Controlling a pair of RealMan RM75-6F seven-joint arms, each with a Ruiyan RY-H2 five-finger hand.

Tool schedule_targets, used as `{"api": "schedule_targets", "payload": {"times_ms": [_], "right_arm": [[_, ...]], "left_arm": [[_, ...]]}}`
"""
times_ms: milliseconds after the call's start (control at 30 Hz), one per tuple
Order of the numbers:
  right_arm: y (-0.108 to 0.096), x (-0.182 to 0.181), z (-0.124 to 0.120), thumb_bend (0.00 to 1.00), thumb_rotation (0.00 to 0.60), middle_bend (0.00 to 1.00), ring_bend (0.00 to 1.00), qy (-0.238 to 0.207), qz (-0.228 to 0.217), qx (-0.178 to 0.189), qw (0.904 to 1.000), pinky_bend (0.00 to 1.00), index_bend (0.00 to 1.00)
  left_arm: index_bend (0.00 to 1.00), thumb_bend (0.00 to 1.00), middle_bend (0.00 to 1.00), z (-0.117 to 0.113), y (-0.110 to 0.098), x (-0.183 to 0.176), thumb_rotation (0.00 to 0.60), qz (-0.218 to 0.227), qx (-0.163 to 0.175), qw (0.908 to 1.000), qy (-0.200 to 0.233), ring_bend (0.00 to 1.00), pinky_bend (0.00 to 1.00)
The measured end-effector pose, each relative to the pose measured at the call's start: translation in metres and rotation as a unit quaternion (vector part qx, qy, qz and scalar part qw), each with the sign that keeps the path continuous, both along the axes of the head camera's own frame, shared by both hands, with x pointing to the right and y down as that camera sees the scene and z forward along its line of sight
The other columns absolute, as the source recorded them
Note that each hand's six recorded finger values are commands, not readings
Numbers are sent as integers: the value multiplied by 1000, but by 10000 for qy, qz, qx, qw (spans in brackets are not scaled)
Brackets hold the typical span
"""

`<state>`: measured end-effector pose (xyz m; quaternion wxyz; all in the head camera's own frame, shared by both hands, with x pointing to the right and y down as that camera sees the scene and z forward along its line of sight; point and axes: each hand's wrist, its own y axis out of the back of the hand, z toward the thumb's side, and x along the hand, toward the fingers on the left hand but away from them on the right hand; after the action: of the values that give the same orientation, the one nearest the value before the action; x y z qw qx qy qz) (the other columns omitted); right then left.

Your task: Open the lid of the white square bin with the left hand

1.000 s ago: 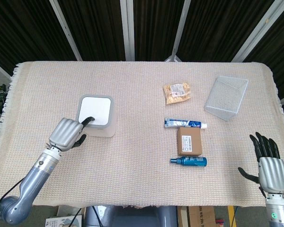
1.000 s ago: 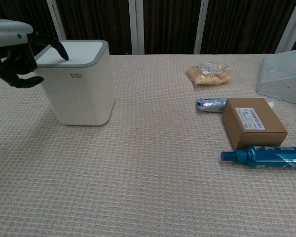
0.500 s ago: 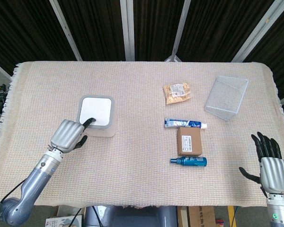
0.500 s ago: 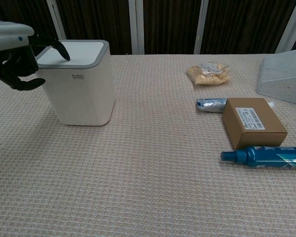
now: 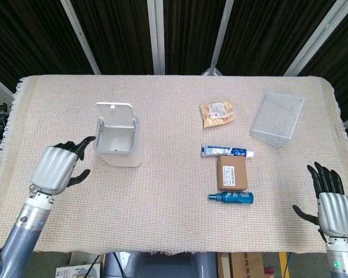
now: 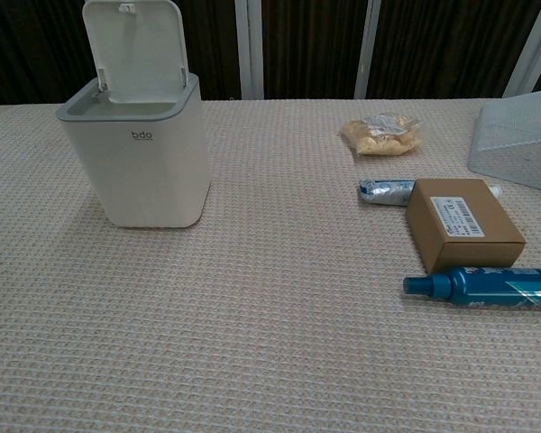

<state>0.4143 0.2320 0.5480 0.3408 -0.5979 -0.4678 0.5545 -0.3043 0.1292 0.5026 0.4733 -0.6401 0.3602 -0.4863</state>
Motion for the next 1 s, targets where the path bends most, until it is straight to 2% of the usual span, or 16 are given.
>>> {"api": "schedule_targets", "payload": {"times_ms": [100,200,333,533,700,1000], "right_arm": [[2,-2,2,142,600,0,36,23,-119,-93,9999,26,97],[3,-5,4,142,600,0,36,61,-263,-158,9995,26,97],[5,-10,4,142,600,0,36,67,-416,-185,9989,26,97],[7,-14,-1,143,600,0,36,70,-533,-56,9985,26,97],[6,-12,-4,143,600,0,36,58,-518,29,9986,25,97],[7,-10,-6,142,600,0,36,29,-529,35,9986,26,97]], "left_arm": [[200,196,263,-9,24,-26,600,-249,69,9994,-227,202,300],[200,195,252,-12,49,-50,600,-478,-6,9984,-307,170,261],[200,155,247,-10,66,-78,600,-733,-114,9971,-162,157,242],[199,155,238,-5,89,-123,600,-1108,-252,9932,257,132,217],[200,154,235,-2,110,-153,600,-1181,-228,9925,225,132,214],[198,155,230,2,118,-170,600,-1322,-62,9907,306,132,213]]}}
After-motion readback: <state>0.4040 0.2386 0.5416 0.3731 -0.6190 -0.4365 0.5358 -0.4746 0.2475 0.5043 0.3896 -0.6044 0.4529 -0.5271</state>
